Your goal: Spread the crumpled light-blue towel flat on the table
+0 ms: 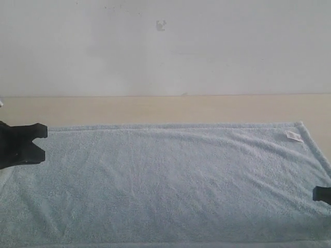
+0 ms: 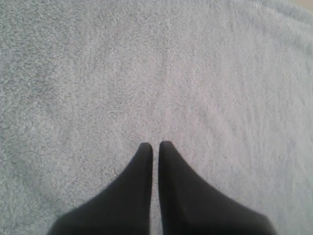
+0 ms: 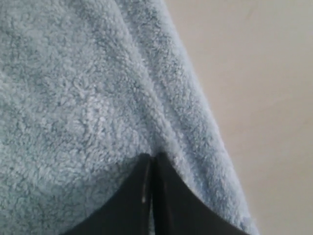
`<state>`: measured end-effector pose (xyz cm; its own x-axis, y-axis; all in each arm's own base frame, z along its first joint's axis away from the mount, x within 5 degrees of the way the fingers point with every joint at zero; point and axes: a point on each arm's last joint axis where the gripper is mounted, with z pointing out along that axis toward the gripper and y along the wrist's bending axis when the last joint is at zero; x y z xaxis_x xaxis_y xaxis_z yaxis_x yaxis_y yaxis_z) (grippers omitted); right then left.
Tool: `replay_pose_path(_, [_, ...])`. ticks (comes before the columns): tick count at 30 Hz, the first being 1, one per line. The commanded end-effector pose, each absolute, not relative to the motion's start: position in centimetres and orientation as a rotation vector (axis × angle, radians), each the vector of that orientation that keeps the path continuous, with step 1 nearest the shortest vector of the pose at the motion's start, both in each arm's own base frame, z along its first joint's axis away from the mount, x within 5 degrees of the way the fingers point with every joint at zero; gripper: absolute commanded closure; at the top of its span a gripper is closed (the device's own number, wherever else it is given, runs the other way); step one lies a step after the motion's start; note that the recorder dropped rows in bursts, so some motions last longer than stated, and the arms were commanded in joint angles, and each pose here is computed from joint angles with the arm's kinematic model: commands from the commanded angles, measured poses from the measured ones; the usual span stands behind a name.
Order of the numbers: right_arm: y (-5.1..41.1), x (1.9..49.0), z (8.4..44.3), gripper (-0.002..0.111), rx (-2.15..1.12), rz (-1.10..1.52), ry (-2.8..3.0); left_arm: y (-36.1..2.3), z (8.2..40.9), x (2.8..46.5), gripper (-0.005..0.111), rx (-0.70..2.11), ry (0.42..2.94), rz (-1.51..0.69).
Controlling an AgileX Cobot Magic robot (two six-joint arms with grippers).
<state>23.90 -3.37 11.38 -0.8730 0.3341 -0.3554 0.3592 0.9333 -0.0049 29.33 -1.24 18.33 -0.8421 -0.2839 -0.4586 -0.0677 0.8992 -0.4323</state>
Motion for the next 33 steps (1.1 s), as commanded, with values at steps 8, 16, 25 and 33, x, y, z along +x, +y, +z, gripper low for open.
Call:
replay_pose_path(8, [-1.4,28.4,19.6,0.107,0.042,0.167,2.049,-1.3,17.1,31.4,0.103,-0.577,2.348,-0.705])
replay_pose_path(16, [-3.8,36.4,18.9,0.107,0.195,0.015,2.224,-0.7,13.4,33.4,0.103,-0.673,2.372,-0.744])
replay_pose_path(25, [-4.2,39.5,12.3,0.107,0.073,-0.039,2.373,0.1,16.3,36.2,0.103,-0.099,2.279,-0.522])
replay_pose_path(33, [-3.6,41.6,8.5,0.107,-0.091,0.01,2.297,-0.4,16.5,36.1,0.103,-0.067,2.261,-0.581])
